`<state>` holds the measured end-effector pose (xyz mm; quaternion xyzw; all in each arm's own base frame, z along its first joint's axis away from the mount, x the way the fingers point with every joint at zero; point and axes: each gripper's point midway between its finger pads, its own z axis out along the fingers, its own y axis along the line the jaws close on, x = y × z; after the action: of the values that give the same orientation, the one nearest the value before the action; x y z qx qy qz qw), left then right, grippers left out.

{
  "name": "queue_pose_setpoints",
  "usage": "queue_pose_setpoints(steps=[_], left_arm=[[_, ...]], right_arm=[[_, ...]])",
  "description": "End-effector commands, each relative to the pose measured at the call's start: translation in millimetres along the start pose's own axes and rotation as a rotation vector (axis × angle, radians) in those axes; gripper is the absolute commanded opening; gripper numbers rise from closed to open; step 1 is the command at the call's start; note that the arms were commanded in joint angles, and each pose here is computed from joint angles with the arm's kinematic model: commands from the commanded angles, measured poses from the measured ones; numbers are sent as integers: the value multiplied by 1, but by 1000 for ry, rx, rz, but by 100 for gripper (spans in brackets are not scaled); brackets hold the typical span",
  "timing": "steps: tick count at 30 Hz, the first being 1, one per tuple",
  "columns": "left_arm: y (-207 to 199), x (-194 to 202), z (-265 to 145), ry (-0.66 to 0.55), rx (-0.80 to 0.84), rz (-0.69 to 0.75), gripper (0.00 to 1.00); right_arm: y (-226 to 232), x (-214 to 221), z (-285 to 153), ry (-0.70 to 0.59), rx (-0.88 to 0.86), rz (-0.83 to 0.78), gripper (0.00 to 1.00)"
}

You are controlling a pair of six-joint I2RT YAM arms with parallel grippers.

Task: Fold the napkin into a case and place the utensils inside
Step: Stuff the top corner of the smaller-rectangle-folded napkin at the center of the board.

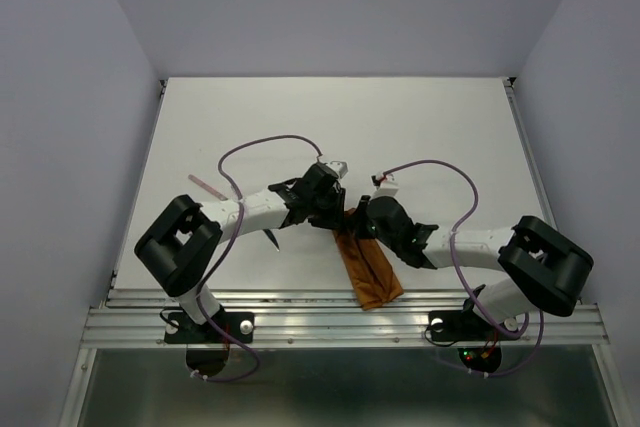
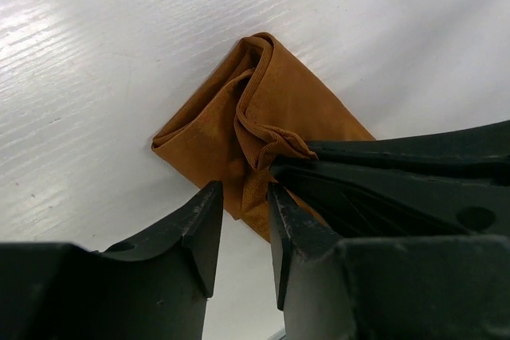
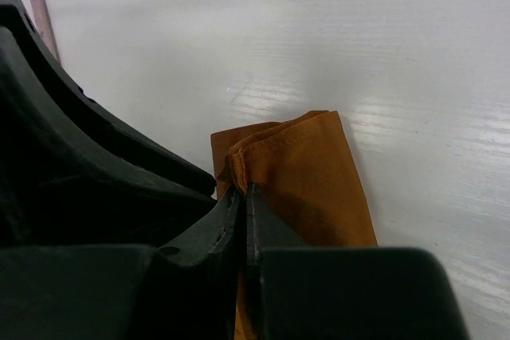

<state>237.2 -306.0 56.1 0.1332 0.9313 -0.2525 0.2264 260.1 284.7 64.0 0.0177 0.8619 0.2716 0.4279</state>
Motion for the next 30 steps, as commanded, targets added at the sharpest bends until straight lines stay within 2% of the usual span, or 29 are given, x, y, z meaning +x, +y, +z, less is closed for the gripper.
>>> queue_pose_setpoints(steps=[1,13,20,26,29,30], left_arm=[[-10,-14,6,-52,-26,66,42],[-23,-19,11,-86,-51,110,39],[-14,-15,25,-76,-123,146,32],[-3,-12,31,-71,-179,144,31],[4,-13,31,-79,-226,140,24],[6,-13,31,-76,-235,138,17]], right_arm=[[11,-21,-3,-67,-43,41,1],[8,-24,-6,-74,-45,49,1],[11,-25,-5,-74,-51,49,1],[11,-23,-5,-66,-56,44,1],[11,-24,-7,-68,-58,44,1],[10,-23,-7,-68,-58,42,1]])
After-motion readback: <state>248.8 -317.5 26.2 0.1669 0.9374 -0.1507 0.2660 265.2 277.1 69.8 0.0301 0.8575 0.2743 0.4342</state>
